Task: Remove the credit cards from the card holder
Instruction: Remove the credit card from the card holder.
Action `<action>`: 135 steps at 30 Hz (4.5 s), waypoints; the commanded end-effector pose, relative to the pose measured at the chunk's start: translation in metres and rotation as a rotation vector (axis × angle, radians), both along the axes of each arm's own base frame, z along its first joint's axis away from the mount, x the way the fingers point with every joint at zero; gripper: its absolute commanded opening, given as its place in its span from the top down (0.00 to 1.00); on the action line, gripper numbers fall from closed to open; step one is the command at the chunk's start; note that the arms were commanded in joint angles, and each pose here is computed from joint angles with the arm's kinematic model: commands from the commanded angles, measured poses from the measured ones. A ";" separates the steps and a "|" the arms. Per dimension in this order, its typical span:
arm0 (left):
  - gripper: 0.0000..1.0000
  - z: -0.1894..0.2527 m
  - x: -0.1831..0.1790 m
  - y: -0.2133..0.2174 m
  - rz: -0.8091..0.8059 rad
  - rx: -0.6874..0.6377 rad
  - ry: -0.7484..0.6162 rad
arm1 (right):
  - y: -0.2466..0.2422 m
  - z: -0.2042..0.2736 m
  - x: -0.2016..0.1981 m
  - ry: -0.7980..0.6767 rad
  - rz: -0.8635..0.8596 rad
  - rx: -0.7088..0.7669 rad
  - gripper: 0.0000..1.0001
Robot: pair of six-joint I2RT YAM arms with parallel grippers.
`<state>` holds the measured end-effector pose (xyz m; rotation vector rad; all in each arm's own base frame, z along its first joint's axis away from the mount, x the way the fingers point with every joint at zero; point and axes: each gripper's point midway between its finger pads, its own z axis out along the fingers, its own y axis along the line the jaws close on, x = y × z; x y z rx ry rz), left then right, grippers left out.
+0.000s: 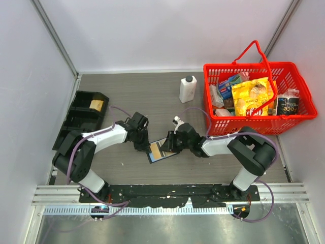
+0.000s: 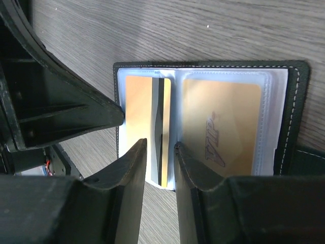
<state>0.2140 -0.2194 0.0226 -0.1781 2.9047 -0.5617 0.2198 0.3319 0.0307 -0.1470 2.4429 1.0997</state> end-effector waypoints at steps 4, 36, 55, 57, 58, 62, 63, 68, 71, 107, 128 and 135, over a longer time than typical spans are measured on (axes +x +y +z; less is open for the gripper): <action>0.97 -0.022 -0.009 0.015 -0.020 0.026 0.076 | 0.000 -0.001 0.003 0.020 -0.017 0.089 0.69; 0.98 -0.031 -0.011 0.019 -0.095 0.049 0.124 | -0.012 0.013 0.002 0.018 -0.030 0.277 0.99; 0.99 -0.022 -0.005 0.023 -0.089 0.062 0.068 | -0.058 0.014 0.012 -0.062 -0.161 0.081 0.99; 0.99 -0.019 -0.002 0.022 -0.089 0.059 0.049 | -0.064 0.015 0.013 -0.076 -0.169 0.051 0.99; 0.99 -0.017 0.000 0.023 -0.087 0.060 0.038 | -0.068 0.012 0.012 -0.068 -0.180 0.029 0.99; 0.97 -0.009 0.007 0.022 -0.093 0.053 -0.012 | -0.074 0.017 0.011 -0.083 -0.174 -0.012 0.99; 0.96 -0.005 0.010 0.020 -0.094 0.045 -0.031 | -0.076 0.018 0.009 -0.088 -0.168 -0.027 0.99; 0.72 0.019 0.024 0.016 -0.117 0.009 -0.155 | -0.080 0.037 0.014 -0.149 -0.145 -0.065 0.99; 0.44 0.044 0.035 0.012 -0.153 -0.028 -0.281 | -0.080 0.049 0.010 -0.181 -0.092 -0.084 0.99; 0.09 0.191 0.019 -0.032 -0.443 -0.027 -1.129 | -0.058 0.166 0.030 -0.121 -0.255 0.062 0.99; 0.24 0.174 0.003 -0.084 -0.625 0.323 -1.491 | -0.039 0.183 0.018 -0.028 -0.273 0.156 0.99; 0.58 0.159 0.008 -0.093 -0.628 0.365 -1.476 | -0.040 0.187 0.017 -0.027 -0.280 0.172 0.99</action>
